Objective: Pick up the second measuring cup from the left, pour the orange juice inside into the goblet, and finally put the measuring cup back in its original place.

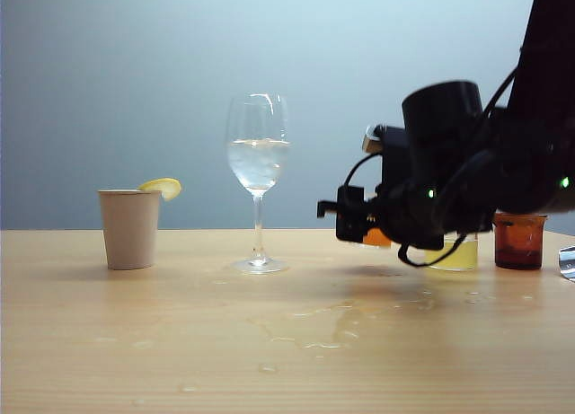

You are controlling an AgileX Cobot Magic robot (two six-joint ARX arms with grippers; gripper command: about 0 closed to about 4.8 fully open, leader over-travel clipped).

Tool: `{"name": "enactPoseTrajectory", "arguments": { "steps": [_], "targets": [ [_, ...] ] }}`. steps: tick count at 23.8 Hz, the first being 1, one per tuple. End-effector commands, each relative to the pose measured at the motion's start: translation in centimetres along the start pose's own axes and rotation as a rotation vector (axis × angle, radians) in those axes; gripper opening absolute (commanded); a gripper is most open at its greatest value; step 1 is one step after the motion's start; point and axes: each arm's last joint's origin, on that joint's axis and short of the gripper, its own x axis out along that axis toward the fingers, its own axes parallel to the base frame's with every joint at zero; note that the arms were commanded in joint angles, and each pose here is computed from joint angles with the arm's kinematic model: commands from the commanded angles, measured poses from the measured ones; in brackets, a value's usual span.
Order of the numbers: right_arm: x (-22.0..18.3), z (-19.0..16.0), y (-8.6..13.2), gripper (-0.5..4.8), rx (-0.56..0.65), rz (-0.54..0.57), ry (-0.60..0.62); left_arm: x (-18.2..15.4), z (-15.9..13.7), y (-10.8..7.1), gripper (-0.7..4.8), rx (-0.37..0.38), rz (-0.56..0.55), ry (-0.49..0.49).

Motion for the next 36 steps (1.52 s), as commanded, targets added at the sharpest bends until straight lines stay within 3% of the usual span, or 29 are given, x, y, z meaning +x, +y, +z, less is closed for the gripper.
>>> {"name": "enactPoseTrajectory", "arguments": {
  "steps": [1, 11, 28, 36],
  "targets": [
    [-0.3, 1.5, 0.2, 2.79, -0.006, 0.008, -0.033, -0.1, 0.3, -0.1, -0.06, 0.001, -0.009, -0.018],
    [-1.7, 5.7, 0.7, 2.78, -0.037, 0.035, -0.115, -0.2, -0.3, -0.2, -0.06, 0.036, -0.071, 0.065],
    [-1.6, 14.1, 2.5, 2.78, -0.054, 0.088, -0.154, -0.3, 0.3, -0.3, -0.06, 0.041, -0.064, 0.041],
    [-0.8, 17.9, 3.6, 2.78, -0.071, 0.141, -0.098, -0.3, 0.3, -0.3, -0.06, 0.041, -0.064, 0.041]
  ]
}}
